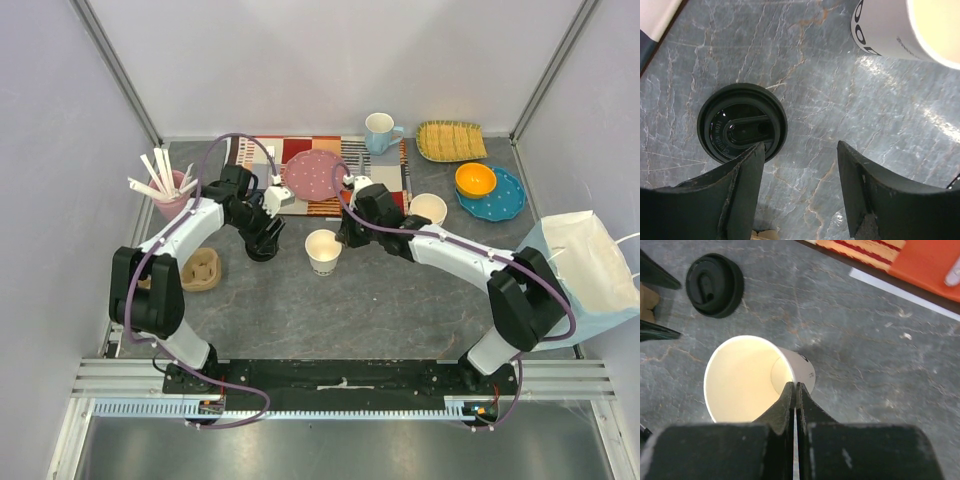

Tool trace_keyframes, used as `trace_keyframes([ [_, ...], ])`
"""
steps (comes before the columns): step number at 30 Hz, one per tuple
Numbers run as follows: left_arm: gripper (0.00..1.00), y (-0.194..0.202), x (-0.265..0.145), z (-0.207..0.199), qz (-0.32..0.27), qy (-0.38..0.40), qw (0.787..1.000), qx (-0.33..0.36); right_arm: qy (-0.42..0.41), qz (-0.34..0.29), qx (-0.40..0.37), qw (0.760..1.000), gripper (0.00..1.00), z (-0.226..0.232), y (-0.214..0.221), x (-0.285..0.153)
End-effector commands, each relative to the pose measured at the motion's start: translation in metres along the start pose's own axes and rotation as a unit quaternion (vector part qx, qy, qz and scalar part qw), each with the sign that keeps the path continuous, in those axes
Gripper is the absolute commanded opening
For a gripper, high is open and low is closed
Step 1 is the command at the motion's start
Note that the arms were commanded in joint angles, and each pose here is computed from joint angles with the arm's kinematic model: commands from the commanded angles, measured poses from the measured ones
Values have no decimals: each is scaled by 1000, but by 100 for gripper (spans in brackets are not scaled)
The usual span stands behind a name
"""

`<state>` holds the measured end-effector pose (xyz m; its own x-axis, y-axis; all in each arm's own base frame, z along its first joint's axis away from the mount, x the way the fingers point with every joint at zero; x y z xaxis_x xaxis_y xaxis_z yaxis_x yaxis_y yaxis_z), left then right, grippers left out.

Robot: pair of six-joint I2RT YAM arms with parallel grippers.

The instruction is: Pack the takeout coffee

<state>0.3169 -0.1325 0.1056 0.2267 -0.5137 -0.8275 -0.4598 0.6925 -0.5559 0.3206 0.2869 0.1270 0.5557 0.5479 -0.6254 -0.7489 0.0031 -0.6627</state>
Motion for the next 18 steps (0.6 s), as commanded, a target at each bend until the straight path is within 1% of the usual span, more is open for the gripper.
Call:
trace_keyframes([
  [1,66,7,-1,14,4,-44,998,45,4,-25,-12,1000,0,4,-1,16],
  [5,66,16,6,17,18,-54,997,51,16,-19,-16,1000,0,3,2,18],
  [9,65,19,12,20,24,-59,997,54,14,-13,-35,999,0,15,-2,16],
  [14,64,17,16,24,24,-61,996,55,46,3,-28,999,0,15,-6,12],
  [17,63,15,17,25,22,-61,996,54,52,3,-35,998,3,18,-6,10],
  [18,63,15,17,24,21,-59,997,53,52,2,-39,998,7,20,-5,9],
])
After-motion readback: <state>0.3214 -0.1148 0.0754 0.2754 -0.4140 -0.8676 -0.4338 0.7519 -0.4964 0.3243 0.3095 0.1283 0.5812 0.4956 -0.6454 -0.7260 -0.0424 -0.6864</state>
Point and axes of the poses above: each gripper's point midway between its finger pads, its own x axis out along the fingers, its own z axis along the line the jaws close on, y = z × x, the point moved 1 cm from there along -x, back along the fingers, and after that the axes turned 5 degrees about x, right-handed, at the moved point
